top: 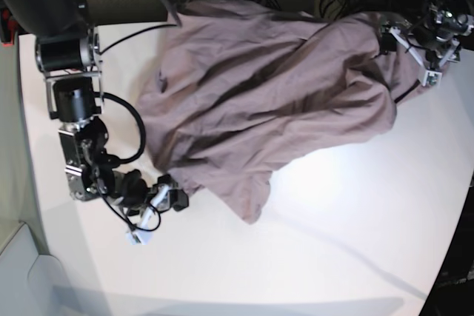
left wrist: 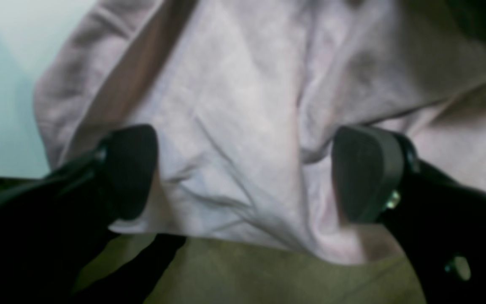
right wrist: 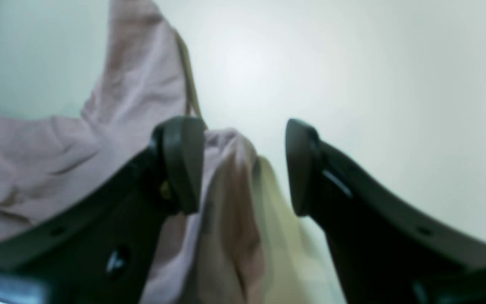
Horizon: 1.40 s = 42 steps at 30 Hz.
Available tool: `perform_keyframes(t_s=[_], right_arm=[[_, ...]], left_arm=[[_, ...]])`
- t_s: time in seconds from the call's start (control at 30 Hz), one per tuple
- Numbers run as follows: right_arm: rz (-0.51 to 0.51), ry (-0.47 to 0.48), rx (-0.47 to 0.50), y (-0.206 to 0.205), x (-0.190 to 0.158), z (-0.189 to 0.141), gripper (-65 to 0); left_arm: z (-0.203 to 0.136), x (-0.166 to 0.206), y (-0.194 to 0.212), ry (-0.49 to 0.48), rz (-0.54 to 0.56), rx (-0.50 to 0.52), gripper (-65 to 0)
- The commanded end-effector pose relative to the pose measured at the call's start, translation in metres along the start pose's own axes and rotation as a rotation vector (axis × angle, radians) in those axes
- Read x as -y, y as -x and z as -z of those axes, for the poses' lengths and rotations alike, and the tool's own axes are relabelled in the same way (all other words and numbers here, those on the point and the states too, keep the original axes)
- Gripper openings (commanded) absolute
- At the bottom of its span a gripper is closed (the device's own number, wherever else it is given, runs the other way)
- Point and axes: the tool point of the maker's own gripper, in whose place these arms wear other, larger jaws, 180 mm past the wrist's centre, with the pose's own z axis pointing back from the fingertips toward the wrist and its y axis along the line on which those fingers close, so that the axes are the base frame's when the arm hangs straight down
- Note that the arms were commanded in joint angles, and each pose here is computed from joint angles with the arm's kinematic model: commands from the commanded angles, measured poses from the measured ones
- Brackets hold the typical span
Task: Layout the t-shirt on the table in an organized manner, then fold the t-shirt properly
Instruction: 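Pull the hem away from the left gripper with the right gripper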
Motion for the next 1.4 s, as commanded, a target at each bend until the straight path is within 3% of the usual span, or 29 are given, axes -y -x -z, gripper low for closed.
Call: perform_keyframes(t_s=[0.0, 0.33, 0.43, 0.53, 0.73, 1.1, 1.37], right_arm=[[-0.016, -0.010, 0.065, -0.027, -0.002, -0.002, -33.2], [-0.134, -0.057, 0.007, -0.004, -0.029, 0.020, -34.4], [-0.145, -0.060, -0.009, 0.000, -0.031, 0.021, -43.8], [-0.139, -0.059, -0.017, 0.006, -0.030, 0.021, -63.4], [-0.137, 0.001, -0.009, 0.002, 0.002, 0.003, -65.0], [0.047, 0.182, 0.220, -0.057, 0.095, -0.076, -65.0], [0.288, 0.269, 0.471, -0.078, 0.149, -0.140, -65.0]], left_arm=[[-0.004, -0.006, -0.008, -0.015, 0.007, 0.027, 0.0], [-0.008, -0.018, -0.005, -0.042, -0.025, 0.026, 0.0], [-0.007, -0.017, -0.005, -0.040, -0.027, 0.028, 0.0], [-0.007, -0.017, -0.006, -0.039, -0.028, 0.031, 0.0], [-0.006, -0.017, -0.012, -0.038, -0.031, 0.048, 0.0], [-0.001, -0.006, -0.020, -0.015, -0.050, 0.067, 0.0], [0.003, 0.009, -0.024, 0.013, -0.086, 0.083, 0.0]])
